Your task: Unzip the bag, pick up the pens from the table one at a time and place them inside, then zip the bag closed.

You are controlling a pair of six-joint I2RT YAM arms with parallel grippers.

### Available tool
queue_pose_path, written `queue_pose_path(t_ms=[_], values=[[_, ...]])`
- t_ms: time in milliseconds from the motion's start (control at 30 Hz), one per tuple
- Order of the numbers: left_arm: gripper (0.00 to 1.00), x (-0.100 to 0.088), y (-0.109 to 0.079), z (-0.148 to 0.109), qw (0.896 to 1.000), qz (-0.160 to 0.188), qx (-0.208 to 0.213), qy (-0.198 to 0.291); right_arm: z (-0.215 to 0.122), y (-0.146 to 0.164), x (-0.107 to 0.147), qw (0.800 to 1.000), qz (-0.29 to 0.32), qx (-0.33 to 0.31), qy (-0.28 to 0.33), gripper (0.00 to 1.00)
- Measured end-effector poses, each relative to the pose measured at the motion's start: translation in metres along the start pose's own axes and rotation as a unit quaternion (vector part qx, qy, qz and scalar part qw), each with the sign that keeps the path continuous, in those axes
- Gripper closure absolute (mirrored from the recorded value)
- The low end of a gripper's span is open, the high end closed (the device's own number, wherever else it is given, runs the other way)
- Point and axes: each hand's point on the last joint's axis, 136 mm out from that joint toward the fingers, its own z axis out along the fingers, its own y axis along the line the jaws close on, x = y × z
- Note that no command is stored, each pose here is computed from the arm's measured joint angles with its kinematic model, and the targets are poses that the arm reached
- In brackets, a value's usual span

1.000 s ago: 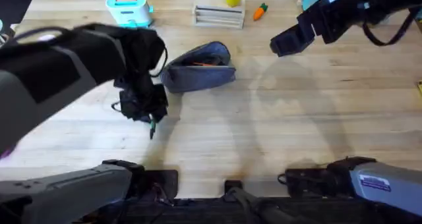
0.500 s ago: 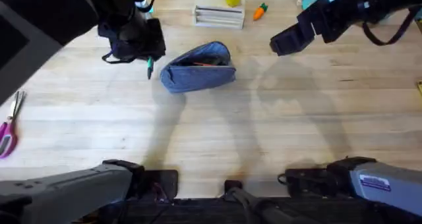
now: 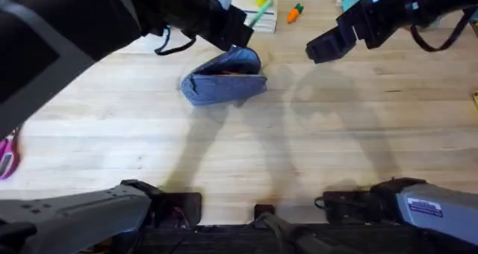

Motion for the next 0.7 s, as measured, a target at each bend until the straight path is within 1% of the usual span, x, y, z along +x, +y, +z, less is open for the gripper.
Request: queue_pose_path(t_ms=[67,133,233,300,400,500,600,700], values=[[0.955,0.002,-0.01,0.006,0.999,0.025,0.034,0.002,0.0,0.0,0.0,1.0,0.0,0.0,0.0,0.005],[0.956,0.006,-0.014,0.015,0.997,0.045,0.056,0.009,0.0,0.0,0.0,1.0,0.0,0.0,0.001,0.005],[0.956,0.016,-0.016,0.032,0.994,0.065,0.079,0.028,0.0,0.0,0.0,1.0,0.0,0.0,0.001,0.005],[0.957,0.026,-0.014,0.045,0.992,0.078,0.087,0.045,0.0,0.0,0.0,1.0,0.0,0.0,0.001,0.004],[0.958,0.038,-0.007,0.059,0.991,0.088,0.078,0.07,0.0,0.0,0.0,1.0,0.0,0.0,0.001,0.004],[0.958,0.05,0.005,0.064,0.989,0.095,0.052,0.097,0.0,0.0,0.0,1.0,0.0,0.0,0.001,0.004],[0.959,0.061,0.014,0.062,0.987,0.101,0.026,0.124,0.0,0.0,0.0,1.0,0.0,0.0,0.001,0.004],[0.958,0.086,0.015,0.054,0.978,0.106,0.028,0.179,0.0,0.0,0.0,1.0,0.0,0.0,0.001,0.004]])
